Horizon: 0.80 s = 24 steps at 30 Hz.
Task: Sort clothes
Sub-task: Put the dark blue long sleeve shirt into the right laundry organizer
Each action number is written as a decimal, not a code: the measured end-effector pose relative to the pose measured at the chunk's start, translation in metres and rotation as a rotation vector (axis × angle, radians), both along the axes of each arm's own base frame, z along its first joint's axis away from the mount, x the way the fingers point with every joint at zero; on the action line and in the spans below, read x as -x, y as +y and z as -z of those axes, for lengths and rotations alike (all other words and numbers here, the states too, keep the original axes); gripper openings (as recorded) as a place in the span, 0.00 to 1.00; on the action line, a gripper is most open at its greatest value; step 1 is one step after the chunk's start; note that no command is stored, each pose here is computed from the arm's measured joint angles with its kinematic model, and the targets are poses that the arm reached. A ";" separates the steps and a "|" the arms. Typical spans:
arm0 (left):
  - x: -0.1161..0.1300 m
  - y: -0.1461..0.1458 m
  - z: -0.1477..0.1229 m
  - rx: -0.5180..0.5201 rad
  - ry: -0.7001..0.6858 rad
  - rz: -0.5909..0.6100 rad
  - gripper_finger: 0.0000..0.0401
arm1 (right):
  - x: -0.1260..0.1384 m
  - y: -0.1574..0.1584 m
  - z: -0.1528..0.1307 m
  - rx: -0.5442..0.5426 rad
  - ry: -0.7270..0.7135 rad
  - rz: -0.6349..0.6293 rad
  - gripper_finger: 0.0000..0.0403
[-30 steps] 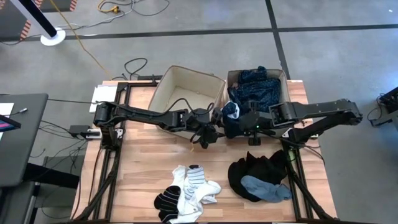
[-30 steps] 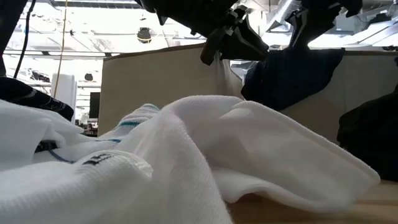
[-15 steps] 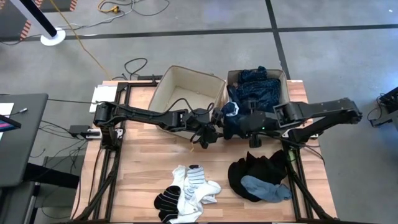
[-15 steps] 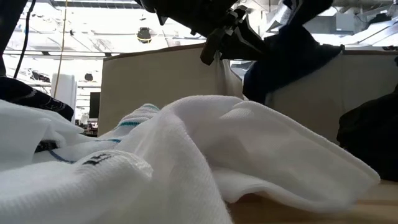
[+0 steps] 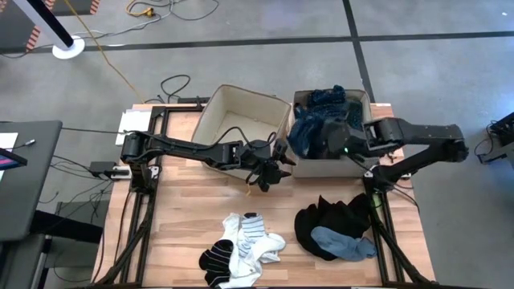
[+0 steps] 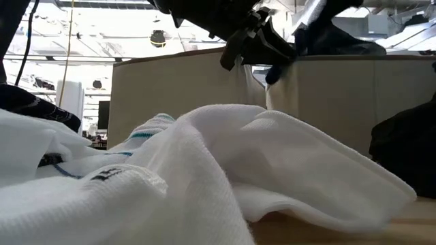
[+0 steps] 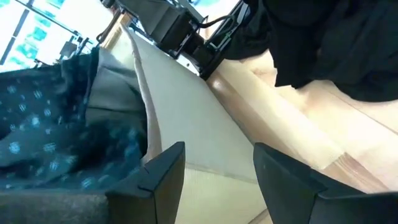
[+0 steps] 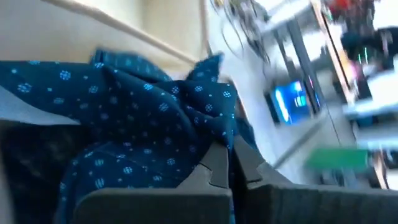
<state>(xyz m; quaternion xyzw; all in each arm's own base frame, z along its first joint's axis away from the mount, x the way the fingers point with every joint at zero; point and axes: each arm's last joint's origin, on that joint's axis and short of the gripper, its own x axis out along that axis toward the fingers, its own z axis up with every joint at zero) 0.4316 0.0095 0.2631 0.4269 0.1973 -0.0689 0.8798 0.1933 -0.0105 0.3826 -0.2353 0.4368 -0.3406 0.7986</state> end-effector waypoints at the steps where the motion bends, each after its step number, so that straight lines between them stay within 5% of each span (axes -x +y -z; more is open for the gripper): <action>1: 0.000 0.000 0.000 0.004 0.000 -0.002 0.46 | 0.002 -0.006 0.001 -0.007 0.002 0.041 0.00; 11: 0.000 -0.001 0.000 0.040 0.000 0.005 0.46 | 0.015 -0.059 0.031 -0.236 0.017 0.352 0.00; 24: 0.002 -0.005 0.004 0.066 0.042 0.007 0.46 | 0.021 -0.101 0.124 -0.472 0.016 0.439 0.01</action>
